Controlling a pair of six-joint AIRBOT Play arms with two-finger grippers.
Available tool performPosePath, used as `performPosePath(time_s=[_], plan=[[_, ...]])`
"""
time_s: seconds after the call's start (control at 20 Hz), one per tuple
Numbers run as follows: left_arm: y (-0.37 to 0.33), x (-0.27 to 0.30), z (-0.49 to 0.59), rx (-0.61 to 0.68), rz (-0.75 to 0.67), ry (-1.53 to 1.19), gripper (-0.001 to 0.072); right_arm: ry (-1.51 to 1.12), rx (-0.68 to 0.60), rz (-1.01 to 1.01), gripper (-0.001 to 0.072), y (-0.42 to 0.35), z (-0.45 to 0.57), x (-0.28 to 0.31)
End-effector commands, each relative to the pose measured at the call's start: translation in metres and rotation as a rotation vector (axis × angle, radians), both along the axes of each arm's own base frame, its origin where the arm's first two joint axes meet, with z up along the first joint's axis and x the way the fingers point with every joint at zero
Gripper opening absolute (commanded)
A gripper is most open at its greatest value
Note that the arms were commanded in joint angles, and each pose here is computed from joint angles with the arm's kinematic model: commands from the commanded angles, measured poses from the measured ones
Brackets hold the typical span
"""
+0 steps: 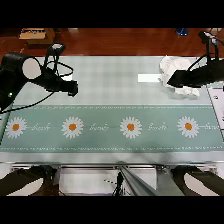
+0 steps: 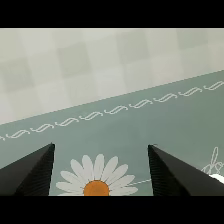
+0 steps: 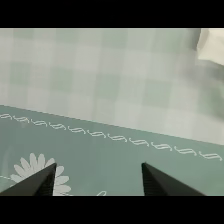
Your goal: Fold the shirts.
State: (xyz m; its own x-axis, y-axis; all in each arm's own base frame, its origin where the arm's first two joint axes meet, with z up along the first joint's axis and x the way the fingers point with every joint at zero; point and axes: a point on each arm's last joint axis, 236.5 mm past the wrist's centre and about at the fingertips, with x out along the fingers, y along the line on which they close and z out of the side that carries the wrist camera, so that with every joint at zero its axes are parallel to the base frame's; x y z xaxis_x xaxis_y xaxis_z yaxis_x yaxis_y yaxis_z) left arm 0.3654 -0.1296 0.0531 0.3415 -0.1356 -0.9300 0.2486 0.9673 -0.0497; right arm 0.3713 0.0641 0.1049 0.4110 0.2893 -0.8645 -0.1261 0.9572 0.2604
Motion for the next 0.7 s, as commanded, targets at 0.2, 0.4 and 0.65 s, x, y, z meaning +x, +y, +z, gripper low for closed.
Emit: performPosePath(time_s=[0.2, 0.4, 0.65], plan=[[-0.0002, 0.0003, 0.0005, 0.000, 0.000, -0.002, 0.0720, -0.004, -0.001, -0.001, 0.0603, -0.0002, 0.0005, 0.0009], [-0.0002, 0.0003, 0.0005, 0.000, 0.000, -0.002, 0.0720, -0.004, 0.002, -0.001, 0.0602, 0.0004, 0.0006, 0.0008], [-0.0002, 0.0004, 0.0005, 0.000, 0.000, -0.002, 0.0720, -0.003, 0.022, 0.002, 0.0601, 0.0048, 0.0021, 0.0003]])
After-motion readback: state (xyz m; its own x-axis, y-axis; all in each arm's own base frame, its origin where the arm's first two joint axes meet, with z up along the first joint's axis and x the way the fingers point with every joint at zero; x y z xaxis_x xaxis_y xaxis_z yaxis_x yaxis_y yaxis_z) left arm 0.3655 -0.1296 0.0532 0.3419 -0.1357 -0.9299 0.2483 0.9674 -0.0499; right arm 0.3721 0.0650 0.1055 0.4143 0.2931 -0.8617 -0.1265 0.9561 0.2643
